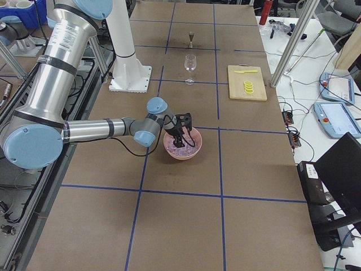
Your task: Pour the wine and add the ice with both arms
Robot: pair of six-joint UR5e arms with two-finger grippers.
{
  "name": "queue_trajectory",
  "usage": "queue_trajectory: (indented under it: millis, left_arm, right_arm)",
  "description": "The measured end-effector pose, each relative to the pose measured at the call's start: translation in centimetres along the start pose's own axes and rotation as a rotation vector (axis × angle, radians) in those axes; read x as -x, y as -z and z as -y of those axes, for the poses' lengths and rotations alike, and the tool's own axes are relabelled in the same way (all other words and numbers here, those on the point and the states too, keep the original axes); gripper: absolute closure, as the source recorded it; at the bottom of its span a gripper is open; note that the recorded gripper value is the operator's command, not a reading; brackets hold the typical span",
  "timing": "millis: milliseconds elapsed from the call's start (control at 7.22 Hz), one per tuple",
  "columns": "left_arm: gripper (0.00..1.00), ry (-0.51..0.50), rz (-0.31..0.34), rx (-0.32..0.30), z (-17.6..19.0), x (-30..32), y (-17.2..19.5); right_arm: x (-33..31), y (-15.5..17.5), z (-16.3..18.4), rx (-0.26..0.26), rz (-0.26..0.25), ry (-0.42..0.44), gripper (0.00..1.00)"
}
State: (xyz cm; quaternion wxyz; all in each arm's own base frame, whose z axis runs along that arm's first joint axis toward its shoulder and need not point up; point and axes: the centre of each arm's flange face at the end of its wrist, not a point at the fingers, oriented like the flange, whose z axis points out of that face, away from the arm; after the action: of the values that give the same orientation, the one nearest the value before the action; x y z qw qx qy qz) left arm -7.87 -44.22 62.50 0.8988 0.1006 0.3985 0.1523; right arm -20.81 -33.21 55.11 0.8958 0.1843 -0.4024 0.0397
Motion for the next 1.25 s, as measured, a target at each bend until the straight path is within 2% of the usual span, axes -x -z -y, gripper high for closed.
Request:
queue_trajectory:
  millis: [138,277,415,554,692,1246]
  left_arm:
    - [0.00,0.000,0.000,0.000,0.0,0.1,-0.1]
    - [0.00,0.001,0.000,0.001,-0.1,0.1,-0.1]
    - [0.00,0.001,-0.001,0.002,-0.1,0.2,-0.2]
    - [0.00,0.001,-0.001,0.002,-0.1,0.2,-0.2]
    - [0.00,0.002,-0.001,0.002,-0.1,0.2,-0.2]
    - [0.00,0.001,-0.002,0.004,-0.1,0.2,-0.3]
  right_arm:
    - [0.1,-0.2,-0.3,0.004,-0.007,0.006,0.39]
    - [0.1,-0.3,-0.5,0.009,-0.012,0.009,0.44]
    - [0.1,-0.4,-0.7,0.012,-0.014,0.012,0.63]
    - [0.1,-0.4,-0.8,0.015,-0.014,0.016,0.89]
    - [0.1,-0.4,-0.8,0.015,-0.014,0.021,1.00]
    - [1.5,1.3,0.2,0.003,-0.002,0.035,1.00]
